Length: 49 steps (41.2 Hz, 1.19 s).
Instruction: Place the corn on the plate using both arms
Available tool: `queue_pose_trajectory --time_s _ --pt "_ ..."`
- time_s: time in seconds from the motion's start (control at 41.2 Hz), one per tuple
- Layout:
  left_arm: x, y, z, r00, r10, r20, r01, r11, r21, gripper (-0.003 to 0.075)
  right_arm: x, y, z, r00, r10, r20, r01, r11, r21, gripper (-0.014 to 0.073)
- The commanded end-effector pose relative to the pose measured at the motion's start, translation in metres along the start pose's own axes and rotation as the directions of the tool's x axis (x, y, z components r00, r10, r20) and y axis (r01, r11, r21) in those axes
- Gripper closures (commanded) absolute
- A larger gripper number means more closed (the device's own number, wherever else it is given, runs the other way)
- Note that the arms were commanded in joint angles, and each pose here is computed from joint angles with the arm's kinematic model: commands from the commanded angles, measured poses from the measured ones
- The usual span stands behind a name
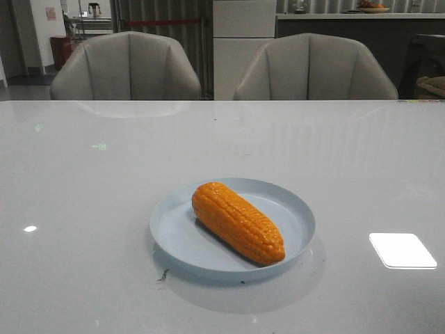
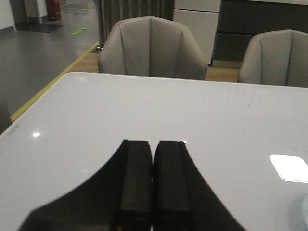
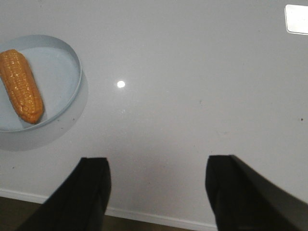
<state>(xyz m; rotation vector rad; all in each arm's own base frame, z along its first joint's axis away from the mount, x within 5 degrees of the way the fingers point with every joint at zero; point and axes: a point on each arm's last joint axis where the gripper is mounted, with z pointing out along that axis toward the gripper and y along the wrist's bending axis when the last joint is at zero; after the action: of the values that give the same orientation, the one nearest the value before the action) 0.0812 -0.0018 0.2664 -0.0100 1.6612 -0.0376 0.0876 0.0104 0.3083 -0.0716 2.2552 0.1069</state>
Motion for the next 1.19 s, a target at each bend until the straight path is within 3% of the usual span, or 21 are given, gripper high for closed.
queue_pose_trajectory --time_s 0.0,0.437,0.582,0.679,0.777,1.165 --pt "0.001 0.004 -0.009 0.993 -0.004 0.120 0.010 0.999 -0.049 0.0627 -0.009 0.000 -0.005 0.998 0.007 0.059 -0.007 1.000 -0.001 0.0065" --pt "0.048 0.005 -0.022 0.986 -0.001 0.165 0.010 0.999 -0.052 0.0627 -0.008 0.000 -0.005 0.999 0.007 0.038 -0.007 1.000 -0.001 0.0065" --pt "0.076 0.005 -0.018 0.994 -0.005 0.107 0.010 0.999 -0.053 0.0626 -0.008 0.000 -0.005 0.999 0.007 0.038 -0.007 1.000 -0.001 0.0065" --pt "0.089 0.003 -0.018 0.998 -0.016 -0.058 0.014 1.000 -0.025 0.0626 -0.008 0.000 -0.005 0.999 0.007 0.037 -0.007 1.000 -0.001 0.0065" --pt "0.094 0.002 -0.018 0.994 -0.019 -0.106 0.017 1.000 -0.017 0.0627 -0.008 0.000 -0.005 0.999 0.007 0.038 -0.007 1.000 -0.001 0.0065" --pt "0.093 0.002 -0.018 0.995 -0.018 -0.096 0.017 1.000 -0.019 0.0627 -0.008 0.000 -0.005 0.999 0.007 0.037 -0.007 1.000 -0.001 0.0065"
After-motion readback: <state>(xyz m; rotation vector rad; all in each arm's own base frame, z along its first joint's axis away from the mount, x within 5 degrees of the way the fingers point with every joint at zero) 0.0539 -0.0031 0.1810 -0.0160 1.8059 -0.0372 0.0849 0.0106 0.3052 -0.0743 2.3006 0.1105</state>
